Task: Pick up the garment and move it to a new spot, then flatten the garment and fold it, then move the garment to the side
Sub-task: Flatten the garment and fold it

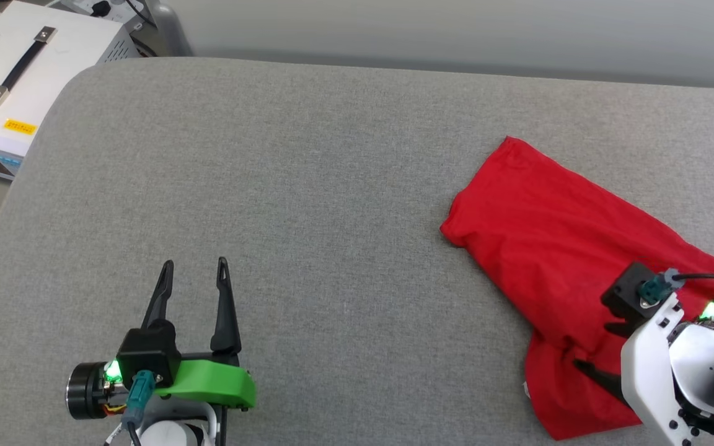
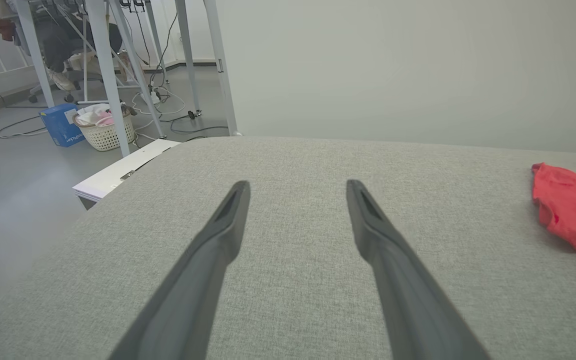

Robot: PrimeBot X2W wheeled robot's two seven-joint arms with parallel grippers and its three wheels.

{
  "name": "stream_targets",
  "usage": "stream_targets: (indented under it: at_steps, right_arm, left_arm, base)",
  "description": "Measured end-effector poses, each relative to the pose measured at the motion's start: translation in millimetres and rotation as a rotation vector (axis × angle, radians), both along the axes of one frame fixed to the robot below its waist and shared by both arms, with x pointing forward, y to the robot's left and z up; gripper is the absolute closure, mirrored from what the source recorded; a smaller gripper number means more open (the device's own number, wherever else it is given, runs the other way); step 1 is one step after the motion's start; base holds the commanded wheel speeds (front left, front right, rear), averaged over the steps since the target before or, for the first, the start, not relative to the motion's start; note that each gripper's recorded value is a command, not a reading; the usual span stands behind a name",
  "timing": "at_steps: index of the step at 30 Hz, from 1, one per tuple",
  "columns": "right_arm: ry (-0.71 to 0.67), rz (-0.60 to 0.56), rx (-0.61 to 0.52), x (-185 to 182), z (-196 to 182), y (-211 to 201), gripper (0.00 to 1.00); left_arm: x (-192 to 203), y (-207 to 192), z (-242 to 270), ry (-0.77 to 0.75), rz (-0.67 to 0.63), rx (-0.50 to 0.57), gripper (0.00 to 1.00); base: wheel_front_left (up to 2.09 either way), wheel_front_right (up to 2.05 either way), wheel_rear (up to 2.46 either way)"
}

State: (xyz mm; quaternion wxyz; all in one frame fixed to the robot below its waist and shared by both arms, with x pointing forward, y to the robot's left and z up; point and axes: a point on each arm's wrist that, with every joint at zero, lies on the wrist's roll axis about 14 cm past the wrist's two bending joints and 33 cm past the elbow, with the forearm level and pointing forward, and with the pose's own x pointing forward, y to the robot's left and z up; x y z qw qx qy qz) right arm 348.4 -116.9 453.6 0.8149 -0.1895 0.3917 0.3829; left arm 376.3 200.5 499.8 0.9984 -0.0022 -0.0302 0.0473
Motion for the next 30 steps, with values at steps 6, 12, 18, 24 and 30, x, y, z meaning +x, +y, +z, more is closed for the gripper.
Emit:
stream_targets:
  at_steps: [6,12,18,24,30]
  right_arm:
    - [0.111,-0.010,-0.031,0,-43,1,0.00]
    - [0.210,0.007,-0.106,-4,-90,-4,0.00]
    - [0.224,0.029,-0.106,-3,-104,-1,0.00]
    - [0.110,0.003,0.043,18,-77,19,1.00]
    - [-0.060,0.020,0.277,46,-8,63,1.00]
  left_arm:
    - [11,1,-5,0.011,0.006,0.002,0.00]
    - [21,1,-12,0.027,0.004,-0.001,0.00]
    - [20,5,-15,0.038,0.021,-0.004,0.00]
    - [16,8,-7,0.016,0.031,-0.004,0.00]
    - [12,6,4,-0.015,0.025,-0.005,0.00]
  base:
    - [0.00,0.00,0.00]
    - [0.00,0.00,0.00]
    - [0.00,0.00,0.00]
    - [0.00,0.00,0.00]
    - [0.00,0.00,0.00]
